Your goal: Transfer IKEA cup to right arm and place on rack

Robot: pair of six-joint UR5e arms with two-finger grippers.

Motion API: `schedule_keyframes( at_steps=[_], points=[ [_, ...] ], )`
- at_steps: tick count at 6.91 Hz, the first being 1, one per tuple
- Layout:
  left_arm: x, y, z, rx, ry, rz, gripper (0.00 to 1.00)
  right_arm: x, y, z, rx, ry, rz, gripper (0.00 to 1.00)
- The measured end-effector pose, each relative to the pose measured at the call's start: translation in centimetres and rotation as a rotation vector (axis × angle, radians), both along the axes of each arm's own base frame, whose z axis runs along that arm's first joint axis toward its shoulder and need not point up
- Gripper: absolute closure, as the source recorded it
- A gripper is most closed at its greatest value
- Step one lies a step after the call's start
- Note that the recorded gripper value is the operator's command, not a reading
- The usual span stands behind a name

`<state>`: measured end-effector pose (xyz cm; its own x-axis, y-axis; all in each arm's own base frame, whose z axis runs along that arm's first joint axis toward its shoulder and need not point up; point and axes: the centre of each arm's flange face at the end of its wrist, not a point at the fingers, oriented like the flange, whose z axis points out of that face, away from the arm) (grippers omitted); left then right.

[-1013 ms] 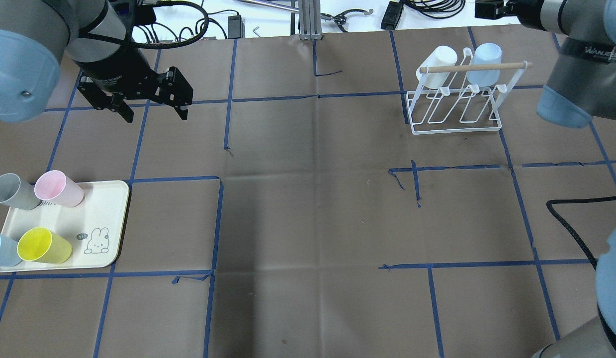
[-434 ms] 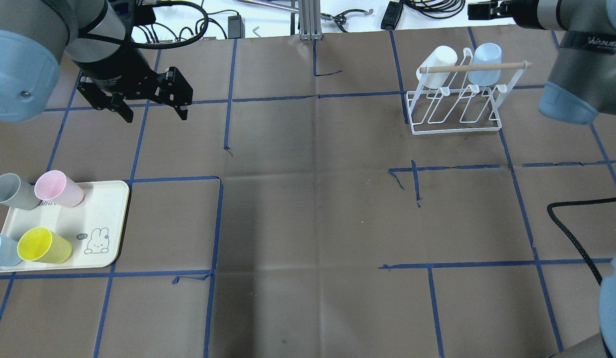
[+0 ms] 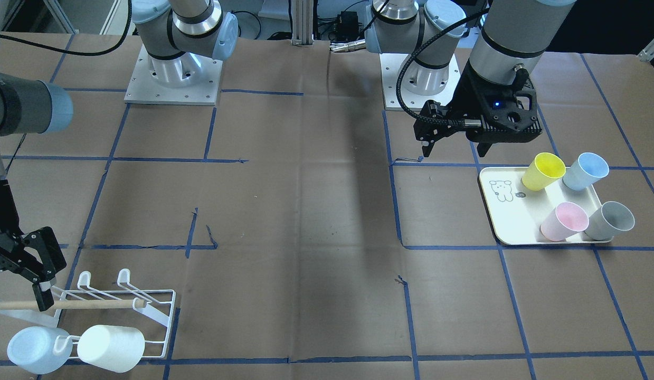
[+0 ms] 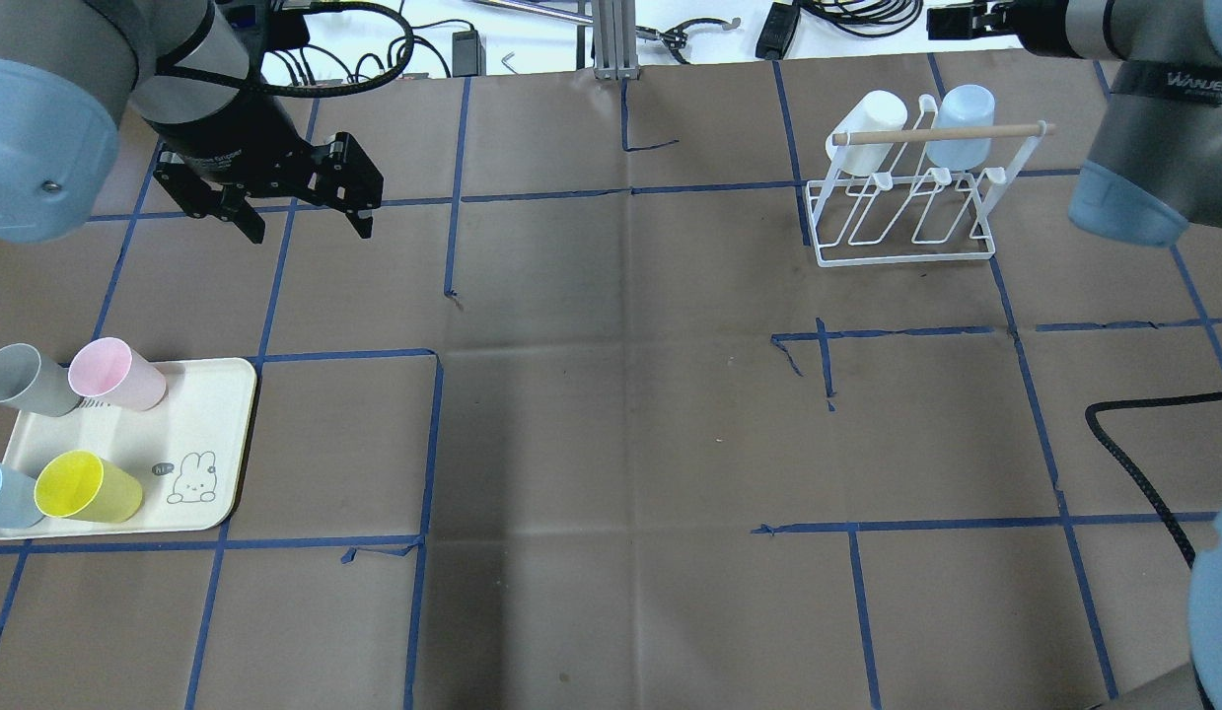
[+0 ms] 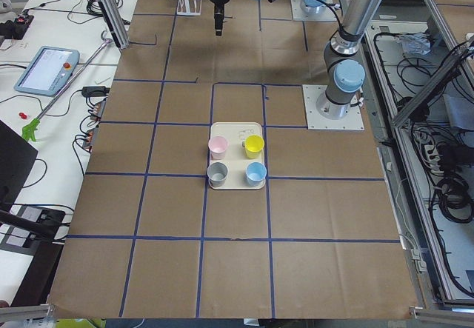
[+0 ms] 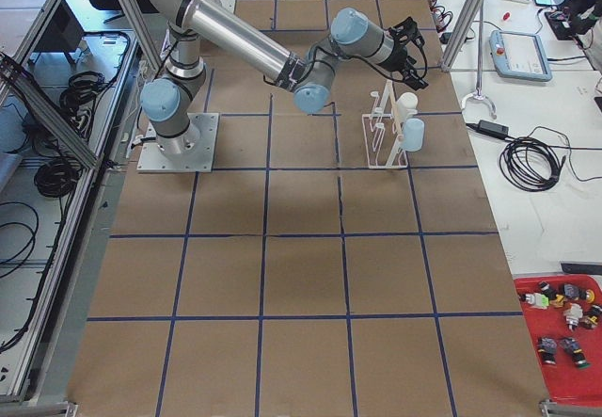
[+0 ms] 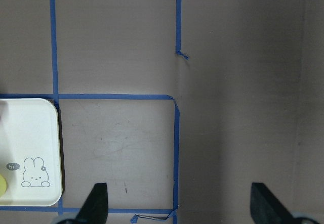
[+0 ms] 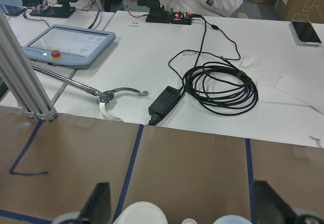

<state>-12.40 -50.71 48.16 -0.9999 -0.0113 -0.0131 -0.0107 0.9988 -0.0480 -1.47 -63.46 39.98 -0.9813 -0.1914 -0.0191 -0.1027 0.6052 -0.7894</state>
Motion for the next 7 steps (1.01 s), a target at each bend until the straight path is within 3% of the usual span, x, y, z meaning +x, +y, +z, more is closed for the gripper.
schedule_keyframes(
  at_steps=[1,2,3,7],
  points=[
    [0.0,0.0,0.0,0.000,0.000,0.000,0.00,0.7,0.3,0.3,0.048,-0.005,-0.008,0.00],
    [0.0,0.0,0.0,0.000,0.000,0.000,0.00,2.4,1.4,1.0,0.156,-0.013,-0.030,0.00],
    [0.0,0.0,0.0,0.000,0.000,0.000,0.00,3.2,2.0,1.3,0.210,-0.018,-0.045,0.00],
    [0.0,0.0,0.0,0.000,0.000,-0.001,0.00,3.7,2.4,1.5,0.240,-0.021,-0.053,0.00]
  ],
)
